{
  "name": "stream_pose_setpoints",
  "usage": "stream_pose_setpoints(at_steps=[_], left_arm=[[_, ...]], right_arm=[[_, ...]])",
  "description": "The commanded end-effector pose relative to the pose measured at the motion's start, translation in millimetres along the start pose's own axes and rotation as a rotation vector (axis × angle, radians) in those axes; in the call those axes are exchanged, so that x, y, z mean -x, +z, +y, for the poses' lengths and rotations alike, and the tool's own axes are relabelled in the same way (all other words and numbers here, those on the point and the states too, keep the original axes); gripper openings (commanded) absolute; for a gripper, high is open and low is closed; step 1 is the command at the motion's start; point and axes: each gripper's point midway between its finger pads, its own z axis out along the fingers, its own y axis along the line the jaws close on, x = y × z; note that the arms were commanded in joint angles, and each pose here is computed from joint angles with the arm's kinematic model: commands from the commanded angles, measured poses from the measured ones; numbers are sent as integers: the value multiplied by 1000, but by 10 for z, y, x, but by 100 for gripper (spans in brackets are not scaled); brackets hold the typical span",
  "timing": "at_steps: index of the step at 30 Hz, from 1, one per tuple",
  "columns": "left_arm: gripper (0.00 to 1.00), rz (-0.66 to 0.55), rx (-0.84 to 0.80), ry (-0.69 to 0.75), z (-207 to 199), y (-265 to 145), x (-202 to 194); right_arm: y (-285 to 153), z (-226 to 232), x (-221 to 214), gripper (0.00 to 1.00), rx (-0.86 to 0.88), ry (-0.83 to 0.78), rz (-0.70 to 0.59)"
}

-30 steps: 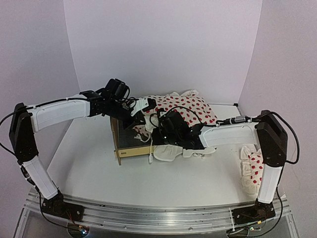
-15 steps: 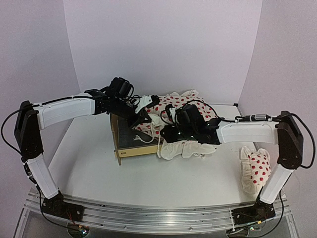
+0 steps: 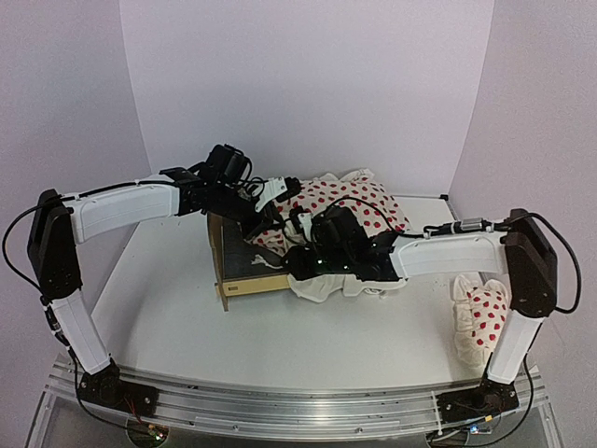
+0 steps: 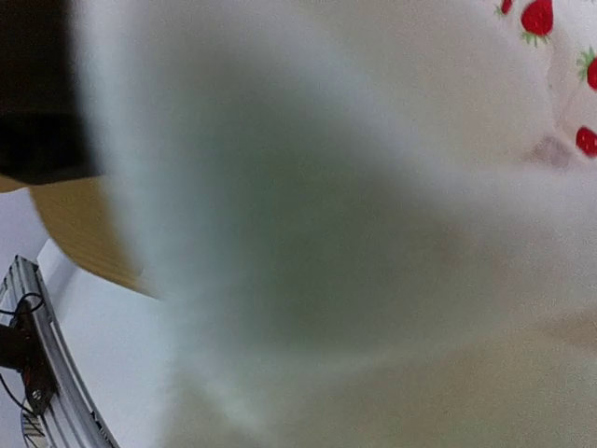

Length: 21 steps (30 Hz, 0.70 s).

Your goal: Set up the pet bed

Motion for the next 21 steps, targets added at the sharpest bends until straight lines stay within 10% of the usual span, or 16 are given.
stream_pose_setpoints(at_steps=[1,7,21], left_arm=[[0,-59,33,21,100,-60,237],[0,-60,29,24,90,-60,233],[0,-61,25,23,78,-64,229]], right_arm=[[142,-191,149,20,-113,89,-75],[284,-289,160,24,-169,80,-94],[497,-268,223,0,-144,91,-103]])
